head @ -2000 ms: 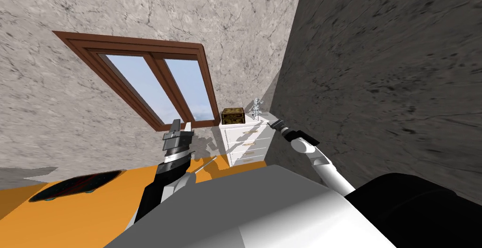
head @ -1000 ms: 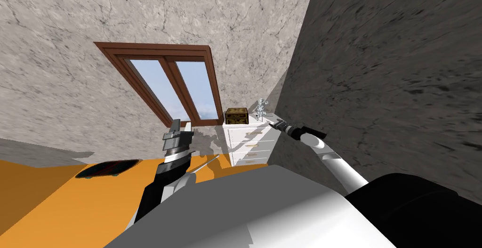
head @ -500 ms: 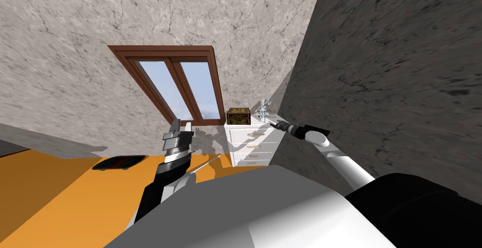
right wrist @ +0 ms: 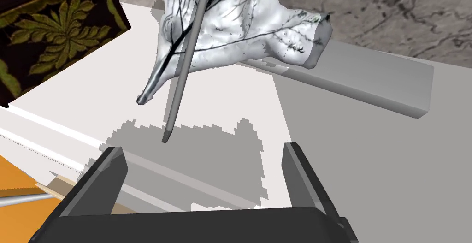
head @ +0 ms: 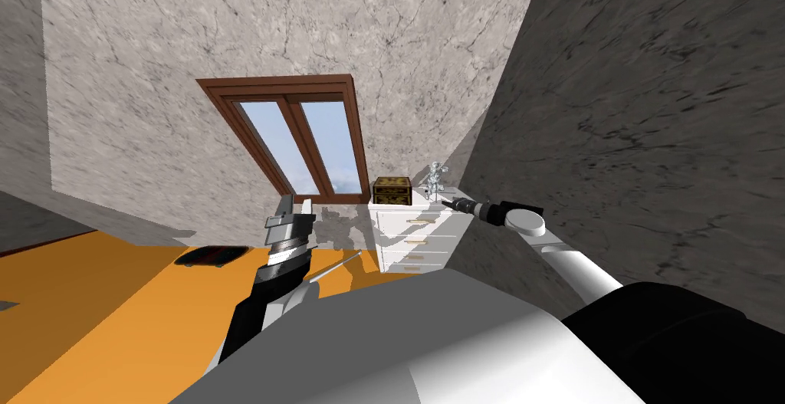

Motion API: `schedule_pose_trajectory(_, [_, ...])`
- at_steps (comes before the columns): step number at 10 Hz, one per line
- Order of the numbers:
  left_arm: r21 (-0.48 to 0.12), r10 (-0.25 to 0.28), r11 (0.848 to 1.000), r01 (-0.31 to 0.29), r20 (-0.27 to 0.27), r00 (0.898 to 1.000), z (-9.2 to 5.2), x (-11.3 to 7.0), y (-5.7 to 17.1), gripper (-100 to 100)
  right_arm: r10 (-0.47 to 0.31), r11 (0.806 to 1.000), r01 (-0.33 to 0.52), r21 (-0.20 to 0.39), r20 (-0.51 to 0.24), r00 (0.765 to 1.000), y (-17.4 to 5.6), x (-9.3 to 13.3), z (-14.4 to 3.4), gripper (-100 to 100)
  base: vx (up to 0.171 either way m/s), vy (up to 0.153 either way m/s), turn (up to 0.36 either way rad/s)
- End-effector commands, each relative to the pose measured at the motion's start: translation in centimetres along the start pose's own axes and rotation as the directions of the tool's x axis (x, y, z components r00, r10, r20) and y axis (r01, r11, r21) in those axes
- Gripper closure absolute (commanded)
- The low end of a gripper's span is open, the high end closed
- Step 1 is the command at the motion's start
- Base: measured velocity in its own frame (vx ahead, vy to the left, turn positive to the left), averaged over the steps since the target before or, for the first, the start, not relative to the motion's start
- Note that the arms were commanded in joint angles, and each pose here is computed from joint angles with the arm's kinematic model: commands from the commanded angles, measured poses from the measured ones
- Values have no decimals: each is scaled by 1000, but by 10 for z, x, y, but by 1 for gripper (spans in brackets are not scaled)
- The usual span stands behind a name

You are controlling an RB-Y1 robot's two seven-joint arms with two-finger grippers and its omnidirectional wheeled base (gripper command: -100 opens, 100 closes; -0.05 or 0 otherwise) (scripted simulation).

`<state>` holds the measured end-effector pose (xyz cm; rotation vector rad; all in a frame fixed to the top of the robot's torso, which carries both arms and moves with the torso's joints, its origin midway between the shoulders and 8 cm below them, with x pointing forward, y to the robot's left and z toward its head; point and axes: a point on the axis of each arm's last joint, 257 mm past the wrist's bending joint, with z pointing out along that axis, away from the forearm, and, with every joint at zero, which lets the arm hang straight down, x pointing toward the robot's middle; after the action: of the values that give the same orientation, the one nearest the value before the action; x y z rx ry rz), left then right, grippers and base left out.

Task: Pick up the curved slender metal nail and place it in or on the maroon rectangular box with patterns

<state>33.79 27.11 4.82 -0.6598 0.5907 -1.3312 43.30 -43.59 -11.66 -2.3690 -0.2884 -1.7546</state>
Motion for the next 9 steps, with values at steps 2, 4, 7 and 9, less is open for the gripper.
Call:
schedule_pose_trajectory(2, [0, 0, 1000, 0, 0, 1000, 0, 0, 0, 0, 91, 995, -92, 41, 34, 995, -2, 0, -8, -100, 49, -4, 113])
schedule_pose_trajectory(4, [0, 0, 1000, 0, 0, 1000, 0, 0, 0, 0, 179, 980, -184, 71, 70, 981, 0, 1, -18, -100, 43, -2, 111])
schedule_pose_trajectory(7, [0, 0, 1000, 0, 0, 1000, 0, 0, 0, 0, 263, 956, -274, 104, 112, 958, -4, 2, -26, -100, 43, 0, 91])
schedule_pose_trajectory(9, [0, 0, 1000, 0, 0, 1000, 0, 0, 0, 0, 318, 935, -335, 119, 141, 937, -5, 2, -33, -100, 62, 1, 111])
